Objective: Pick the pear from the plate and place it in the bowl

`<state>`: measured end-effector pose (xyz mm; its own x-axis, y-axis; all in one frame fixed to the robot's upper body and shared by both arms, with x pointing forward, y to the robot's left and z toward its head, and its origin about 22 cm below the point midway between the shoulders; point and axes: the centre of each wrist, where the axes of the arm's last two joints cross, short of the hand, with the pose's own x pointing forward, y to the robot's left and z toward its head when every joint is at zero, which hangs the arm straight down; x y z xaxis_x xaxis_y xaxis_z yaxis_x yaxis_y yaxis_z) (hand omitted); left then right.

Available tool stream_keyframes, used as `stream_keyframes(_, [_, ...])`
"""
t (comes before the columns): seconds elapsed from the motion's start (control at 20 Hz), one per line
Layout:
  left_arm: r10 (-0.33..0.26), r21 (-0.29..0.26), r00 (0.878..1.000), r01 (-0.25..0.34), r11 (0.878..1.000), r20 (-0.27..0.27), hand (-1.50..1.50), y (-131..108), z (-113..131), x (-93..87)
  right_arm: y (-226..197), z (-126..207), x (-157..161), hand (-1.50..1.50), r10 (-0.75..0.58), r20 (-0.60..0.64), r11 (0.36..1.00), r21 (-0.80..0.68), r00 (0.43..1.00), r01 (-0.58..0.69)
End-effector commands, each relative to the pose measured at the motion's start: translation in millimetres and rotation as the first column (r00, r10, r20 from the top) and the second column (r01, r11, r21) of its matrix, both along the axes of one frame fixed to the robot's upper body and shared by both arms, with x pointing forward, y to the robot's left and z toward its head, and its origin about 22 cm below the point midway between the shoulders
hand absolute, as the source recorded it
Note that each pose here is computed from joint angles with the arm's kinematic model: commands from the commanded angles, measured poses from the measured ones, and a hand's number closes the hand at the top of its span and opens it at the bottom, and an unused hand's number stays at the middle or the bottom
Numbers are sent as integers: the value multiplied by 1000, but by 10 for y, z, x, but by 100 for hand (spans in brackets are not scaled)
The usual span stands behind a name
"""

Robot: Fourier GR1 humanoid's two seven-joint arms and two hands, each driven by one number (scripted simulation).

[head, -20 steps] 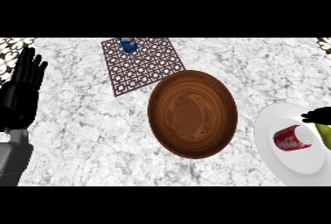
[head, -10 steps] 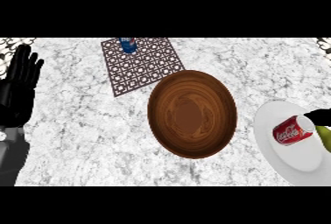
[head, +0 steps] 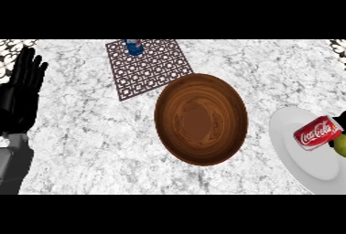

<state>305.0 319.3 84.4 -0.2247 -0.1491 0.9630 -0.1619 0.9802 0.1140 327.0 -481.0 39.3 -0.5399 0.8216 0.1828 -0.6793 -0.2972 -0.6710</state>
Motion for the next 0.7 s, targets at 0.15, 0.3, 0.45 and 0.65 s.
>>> stream_keyframes(0.15, [6,-17,1000,-6,1000,-14,0,69,-122,-147,-246,47,-174,150,-179,115,981,99,977,168])
stream_keyframes(0.3, [61,-8,998,-62,998,-25,0,131,-42,-94,-611,120,-517,150,-535,252,843,103,806,528])
stream_keyframes(0.45, [51,-1,999,-51,999,-20,0,177,-43,-87,-709,80,-671,150,-664,349,738,163,661,655])
stream_keyframes(0.65, [30,-9,999,-30,999,-26,0,132,-41,-147,-743,-206,-977,150,-670,403,728,192,623,658])
